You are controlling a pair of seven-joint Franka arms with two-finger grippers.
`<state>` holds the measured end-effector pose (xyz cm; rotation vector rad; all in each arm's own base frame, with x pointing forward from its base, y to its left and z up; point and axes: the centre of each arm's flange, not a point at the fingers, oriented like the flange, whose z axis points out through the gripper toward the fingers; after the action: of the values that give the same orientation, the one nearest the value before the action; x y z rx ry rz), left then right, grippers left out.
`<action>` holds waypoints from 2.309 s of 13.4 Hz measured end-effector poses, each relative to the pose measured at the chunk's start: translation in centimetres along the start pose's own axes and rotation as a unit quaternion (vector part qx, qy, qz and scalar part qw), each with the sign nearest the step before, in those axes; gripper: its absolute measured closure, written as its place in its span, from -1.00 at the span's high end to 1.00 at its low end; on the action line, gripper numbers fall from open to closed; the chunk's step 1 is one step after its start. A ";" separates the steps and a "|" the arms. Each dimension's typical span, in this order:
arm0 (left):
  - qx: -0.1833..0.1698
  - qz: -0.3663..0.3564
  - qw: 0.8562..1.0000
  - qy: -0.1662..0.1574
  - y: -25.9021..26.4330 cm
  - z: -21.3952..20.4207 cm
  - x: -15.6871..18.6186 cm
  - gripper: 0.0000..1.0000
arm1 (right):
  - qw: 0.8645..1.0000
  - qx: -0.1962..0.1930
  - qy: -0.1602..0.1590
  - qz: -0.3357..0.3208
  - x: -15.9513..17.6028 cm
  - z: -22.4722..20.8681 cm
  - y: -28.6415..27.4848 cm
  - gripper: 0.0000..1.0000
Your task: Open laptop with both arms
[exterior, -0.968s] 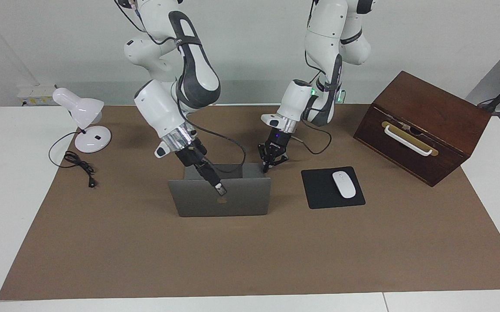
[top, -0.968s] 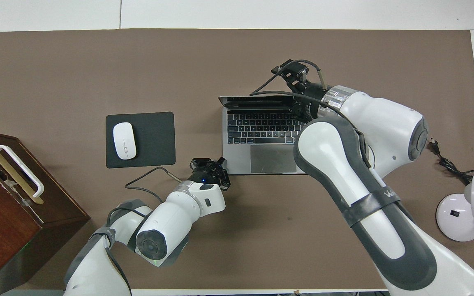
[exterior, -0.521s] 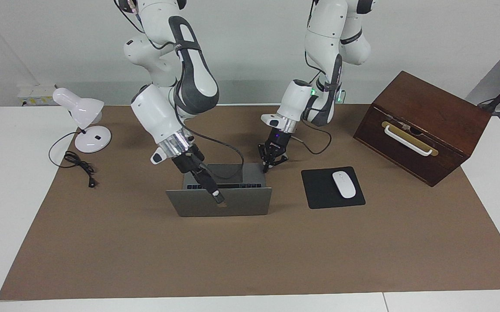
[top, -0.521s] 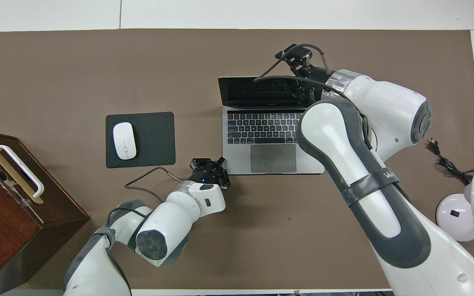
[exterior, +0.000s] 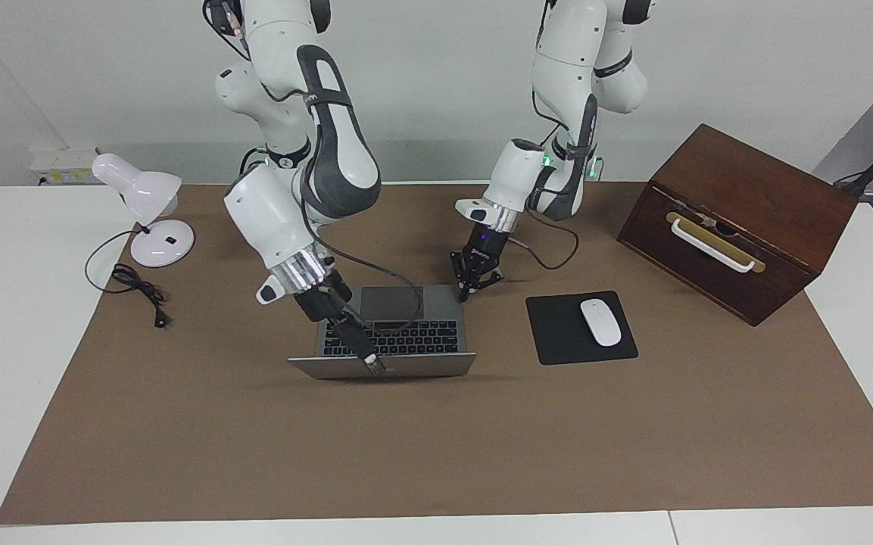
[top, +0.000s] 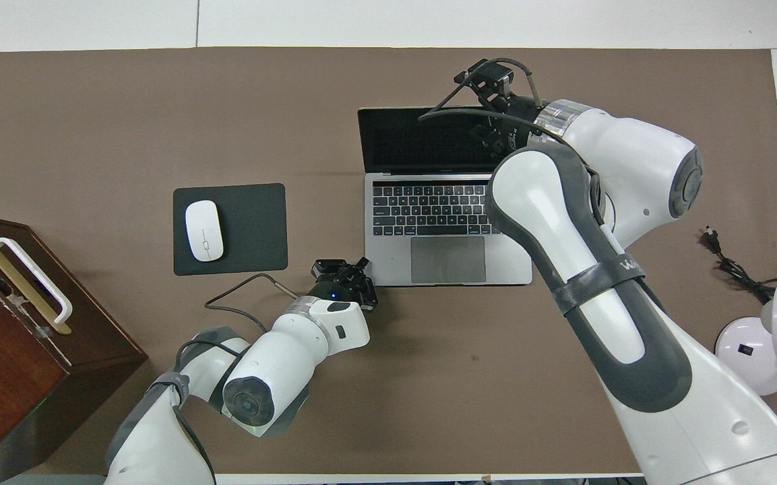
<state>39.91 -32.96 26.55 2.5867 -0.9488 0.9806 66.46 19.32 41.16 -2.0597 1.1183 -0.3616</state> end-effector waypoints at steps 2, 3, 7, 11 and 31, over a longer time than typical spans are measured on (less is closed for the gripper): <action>0.000 0.000 1.000 0.000 0.0 0.0 0.0 -0.98 | 1.000 -0.001 0.001 -0.001 0.2 0.3 0.0 1.00; 0.000 0.000 1.000 0.000 0.0 0.0 0.0 -0.98 | 1.000 -0.002 0.001 -0.002 0.2 0.5 0.0 1.00; 0.000 0.000 1.000 0.000 0.0 0.0 0.0 -0.98 | 1.000 -0.009 -0.017 -0.003 -0.5 0.8 0.0 1.00; 0.000 0.000 1.000 0.000 0.0 0.0 0.0 -0.98 | 0.998 -0.005 -0.051 0.020 -1.9 -0.6 -1.3 1.00; -0.003 -0.009 1.000 0.008 0.3 -1.2 0.0 -0.98 | 0.963 -0.194 -0.101 -0.158 3.6 -21.9 -9.2 1.00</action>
<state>39.14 -32.68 27.44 2.5734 -0.9214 0.9915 61.85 8.96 62.39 -2.5647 0.7811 -0.0813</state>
